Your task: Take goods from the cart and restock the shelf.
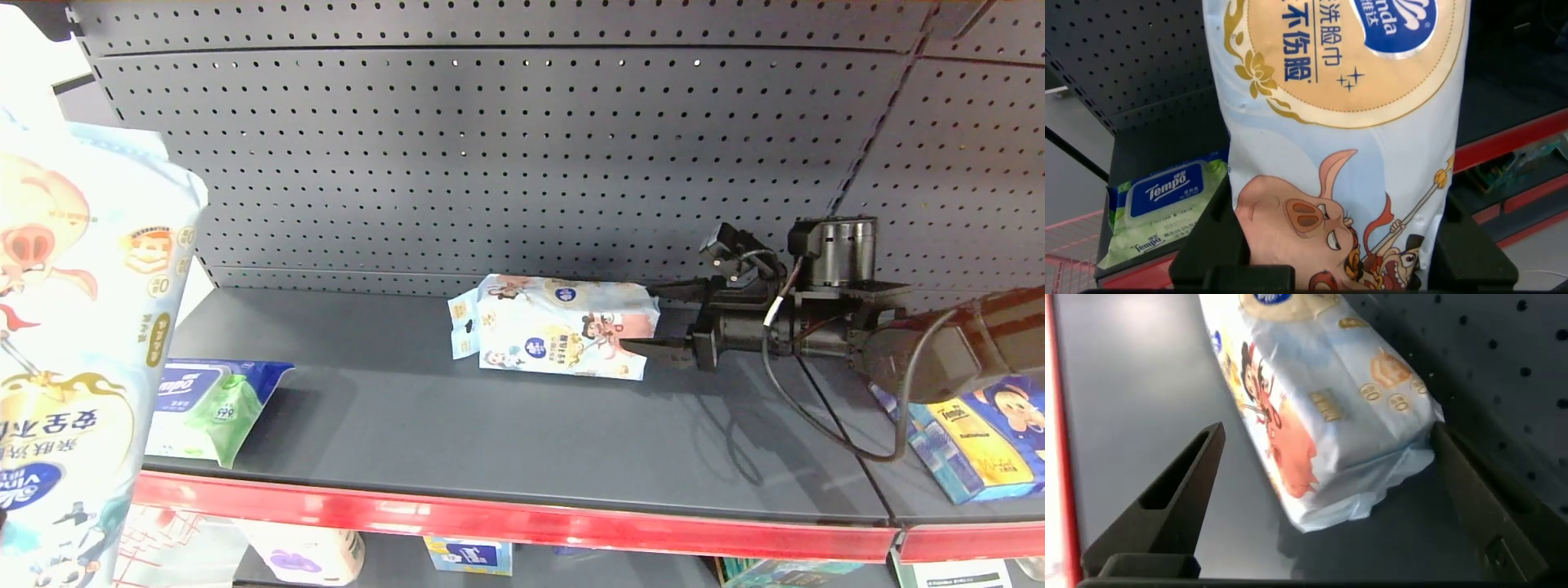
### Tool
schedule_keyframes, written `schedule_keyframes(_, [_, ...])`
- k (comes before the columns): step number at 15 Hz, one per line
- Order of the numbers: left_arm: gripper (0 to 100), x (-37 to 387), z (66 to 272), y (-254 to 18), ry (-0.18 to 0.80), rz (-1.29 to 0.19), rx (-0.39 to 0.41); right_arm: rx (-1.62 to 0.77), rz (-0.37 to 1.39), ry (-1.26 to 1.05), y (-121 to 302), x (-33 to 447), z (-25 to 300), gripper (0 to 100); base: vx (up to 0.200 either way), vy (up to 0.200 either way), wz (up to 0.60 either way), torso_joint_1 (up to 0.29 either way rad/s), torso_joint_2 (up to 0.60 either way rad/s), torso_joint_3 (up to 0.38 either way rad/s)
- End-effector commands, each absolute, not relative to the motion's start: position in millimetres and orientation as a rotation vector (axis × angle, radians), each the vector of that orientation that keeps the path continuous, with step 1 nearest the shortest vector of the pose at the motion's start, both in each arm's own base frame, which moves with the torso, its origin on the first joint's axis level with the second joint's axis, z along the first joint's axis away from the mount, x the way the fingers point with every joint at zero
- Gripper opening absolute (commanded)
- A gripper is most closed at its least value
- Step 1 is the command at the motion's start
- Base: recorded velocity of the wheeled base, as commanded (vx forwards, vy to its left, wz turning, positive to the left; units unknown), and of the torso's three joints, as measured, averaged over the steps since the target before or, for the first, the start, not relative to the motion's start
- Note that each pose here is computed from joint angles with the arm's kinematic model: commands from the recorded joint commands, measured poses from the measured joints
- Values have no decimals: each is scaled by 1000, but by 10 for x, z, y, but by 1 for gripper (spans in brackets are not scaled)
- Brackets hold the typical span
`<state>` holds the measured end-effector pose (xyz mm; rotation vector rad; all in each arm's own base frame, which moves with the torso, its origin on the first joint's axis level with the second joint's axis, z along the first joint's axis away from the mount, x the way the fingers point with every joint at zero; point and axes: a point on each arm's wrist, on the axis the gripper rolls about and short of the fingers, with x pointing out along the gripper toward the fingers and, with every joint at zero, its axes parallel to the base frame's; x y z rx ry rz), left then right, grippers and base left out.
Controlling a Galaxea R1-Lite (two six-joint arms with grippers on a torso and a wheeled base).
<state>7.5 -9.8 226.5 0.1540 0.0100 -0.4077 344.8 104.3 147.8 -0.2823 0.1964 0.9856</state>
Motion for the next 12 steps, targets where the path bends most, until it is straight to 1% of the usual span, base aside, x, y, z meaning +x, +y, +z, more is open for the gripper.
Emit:
schedule_keyframes(1, [0,83,2267,-98,13,-408,153,-284,985,198,1064,3505,1450,100,0,0,0,0,0,0])
schedule_keyframes(3, [0,80,2268,-98,12,-408,153,-289,981,187,1055,3474,1496,100,0,0,0,0,0,0])
schedule_keyframes(4, [0,78,2272,-98,10,-408,154,-290,976,168,1042,3426,1580,100,0,0,0,0,0,0])
schedule_keyframes(7, [0,76,2268,-98,10,-408,154,-296,961,153,982,3263,1690,100,0,0,0,0,0,0])
schedule_keyframes(9, [0,75,2272,-98,9,-408,154,-294,946,164,902,3173,1681,100,0,0,0,0,0,0])
schedule_keyframes(12, [0,78,2272,-98,10,-409,154,-287,925,180,810,3247,1629,100,0,0,0,0,0,0])
